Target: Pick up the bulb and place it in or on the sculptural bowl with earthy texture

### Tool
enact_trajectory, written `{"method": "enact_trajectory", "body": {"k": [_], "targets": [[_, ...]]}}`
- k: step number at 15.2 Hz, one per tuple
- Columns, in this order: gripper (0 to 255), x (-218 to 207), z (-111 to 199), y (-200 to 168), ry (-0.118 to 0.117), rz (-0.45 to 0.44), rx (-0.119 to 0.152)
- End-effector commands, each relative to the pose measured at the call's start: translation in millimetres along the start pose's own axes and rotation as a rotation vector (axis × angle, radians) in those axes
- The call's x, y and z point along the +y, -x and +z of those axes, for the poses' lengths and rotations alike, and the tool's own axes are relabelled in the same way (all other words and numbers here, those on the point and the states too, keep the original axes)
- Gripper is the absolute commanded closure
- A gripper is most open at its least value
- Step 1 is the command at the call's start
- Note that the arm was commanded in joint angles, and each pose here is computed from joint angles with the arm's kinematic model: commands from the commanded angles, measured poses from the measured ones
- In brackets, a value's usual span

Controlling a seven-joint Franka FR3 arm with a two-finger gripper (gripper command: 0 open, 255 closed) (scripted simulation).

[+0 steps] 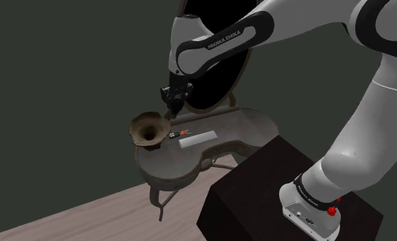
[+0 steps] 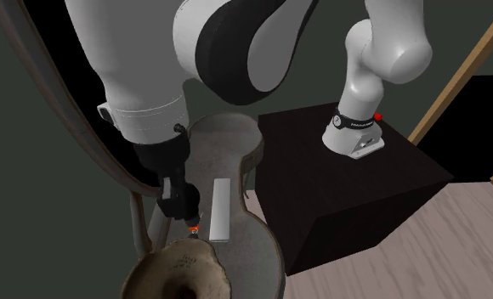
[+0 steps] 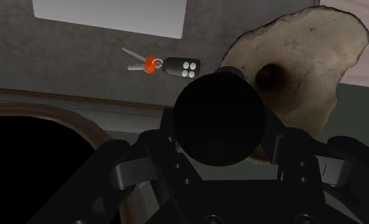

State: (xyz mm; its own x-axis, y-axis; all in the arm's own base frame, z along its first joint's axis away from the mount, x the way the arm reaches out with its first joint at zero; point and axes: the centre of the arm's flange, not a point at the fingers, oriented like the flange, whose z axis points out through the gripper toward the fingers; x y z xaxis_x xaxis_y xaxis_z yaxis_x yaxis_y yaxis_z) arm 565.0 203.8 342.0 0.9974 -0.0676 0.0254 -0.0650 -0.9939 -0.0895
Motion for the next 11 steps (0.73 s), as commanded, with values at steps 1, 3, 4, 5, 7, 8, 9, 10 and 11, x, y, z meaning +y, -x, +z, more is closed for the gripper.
{"method": "enact_trajectory", "body": {"k": [1, 3, 4, 5, 7, 8, 9, 10, 11], "targets": [[255, -25.9, 3.7, -12.6, 0.001, 0.002, 0.0], [255, -48.4, 5.7, -26.2, 0.001, 0.002, 0.0], [255, -59.7, 6.8, -33.0, 0.001, 0.002, 0.0], [255, -71.0, 7.8, -39.8, 0.001, 0.002, 0.0], [255, -98.8, 10.3, -56.5, 0.001, 0.002, 0.0], [255, -98.3, 15.6, -56.4, 0.001, 0.002, 0.0], [255, -97.9, 20.8, -56.3, 0.001, 0.002, 0.0], [255, -97.4, 26.1, -56.1, 0.001, 0.002, 0.0], [255, -96.9, 31.3, -56.0, 0.001, 0.002, 0.0]]}}
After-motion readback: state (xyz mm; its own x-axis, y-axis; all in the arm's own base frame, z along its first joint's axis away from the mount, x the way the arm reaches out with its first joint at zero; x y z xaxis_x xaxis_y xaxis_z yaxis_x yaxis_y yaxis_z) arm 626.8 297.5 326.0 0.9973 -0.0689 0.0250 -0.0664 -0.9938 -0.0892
